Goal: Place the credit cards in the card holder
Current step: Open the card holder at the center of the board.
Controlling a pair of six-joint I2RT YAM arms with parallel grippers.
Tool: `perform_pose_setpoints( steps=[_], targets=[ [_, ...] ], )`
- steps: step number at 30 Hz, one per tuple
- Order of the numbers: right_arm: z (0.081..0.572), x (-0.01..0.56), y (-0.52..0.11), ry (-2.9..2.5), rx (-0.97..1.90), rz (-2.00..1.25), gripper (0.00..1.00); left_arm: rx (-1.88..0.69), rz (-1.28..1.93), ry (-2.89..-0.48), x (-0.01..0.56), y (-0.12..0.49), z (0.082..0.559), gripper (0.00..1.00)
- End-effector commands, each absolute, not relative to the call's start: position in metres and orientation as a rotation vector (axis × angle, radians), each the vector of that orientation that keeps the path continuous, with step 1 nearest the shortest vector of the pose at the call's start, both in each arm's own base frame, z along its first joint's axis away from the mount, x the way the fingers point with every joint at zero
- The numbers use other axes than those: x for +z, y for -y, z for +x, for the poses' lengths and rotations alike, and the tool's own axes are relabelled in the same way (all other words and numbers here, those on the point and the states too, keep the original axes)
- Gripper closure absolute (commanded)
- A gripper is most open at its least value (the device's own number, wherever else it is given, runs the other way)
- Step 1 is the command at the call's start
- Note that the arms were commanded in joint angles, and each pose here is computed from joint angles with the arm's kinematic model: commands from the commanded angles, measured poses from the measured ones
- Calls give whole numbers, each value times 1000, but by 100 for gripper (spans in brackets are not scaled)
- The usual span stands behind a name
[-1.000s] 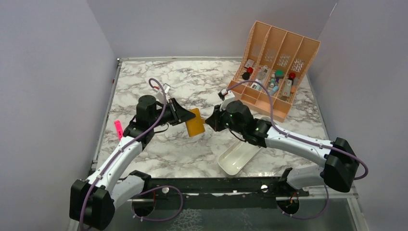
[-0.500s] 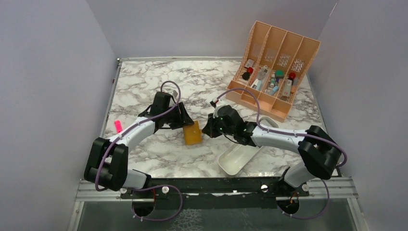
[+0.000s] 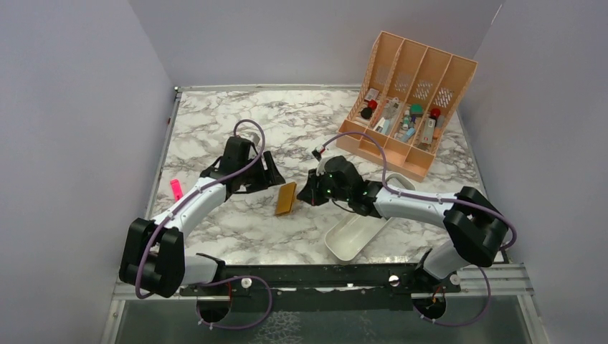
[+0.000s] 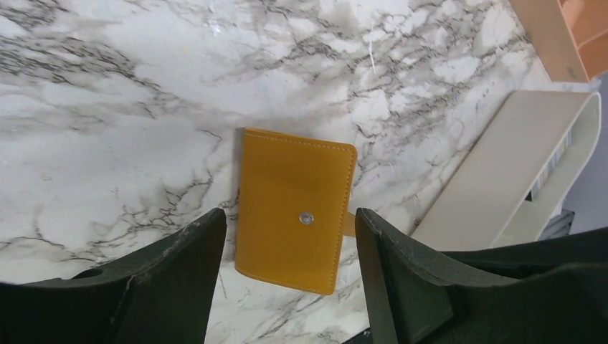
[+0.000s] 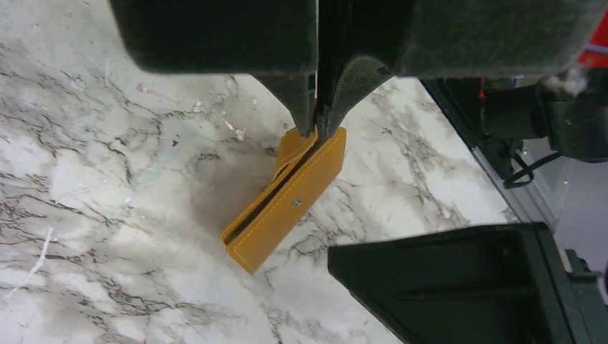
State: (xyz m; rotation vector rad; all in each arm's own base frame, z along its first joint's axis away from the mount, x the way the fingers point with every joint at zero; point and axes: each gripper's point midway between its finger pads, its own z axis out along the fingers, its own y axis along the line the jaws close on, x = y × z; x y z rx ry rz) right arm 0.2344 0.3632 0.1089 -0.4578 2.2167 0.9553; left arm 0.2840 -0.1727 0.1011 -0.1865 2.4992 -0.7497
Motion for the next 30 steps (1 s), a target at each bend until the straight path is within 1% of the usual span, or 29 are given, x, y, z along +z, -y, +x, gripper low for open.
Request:
perform_pose_setpoints(
  steps=[1, 5, 9, 14, 24, 27, 30],
  targets=[
    [237, 154, -382, -2094, 1098, -456, 99, -935, -131, -2461, 116, 191, 269, 31],
    [239, 156, -389, -2084, 1125, -462, 99, -901, -121, -2449, 118, 187, 272, 30],
    [239, 158, -391, -2075, 1141, -459, 99, -827, -138, -2486, 107, 179, 272, 30],
    [246, 152, -382, -2103, 1075, -445, 99, -763, -155, -2486, 103, 171, 275, 31],
    [274, 105, -321, -2228, 821, -367, 99, -641, -182, -2501, 94, 156, 276, 40],
    [281, 96, -305, -2244, 736, -369, 99, -619, -201, -2495, 94, 153, 278, 40],
    [284, 89, -299, -2264, 716, -373, 99, -631, -213, -2504, 91, 155, 279, 40]
  ],
)
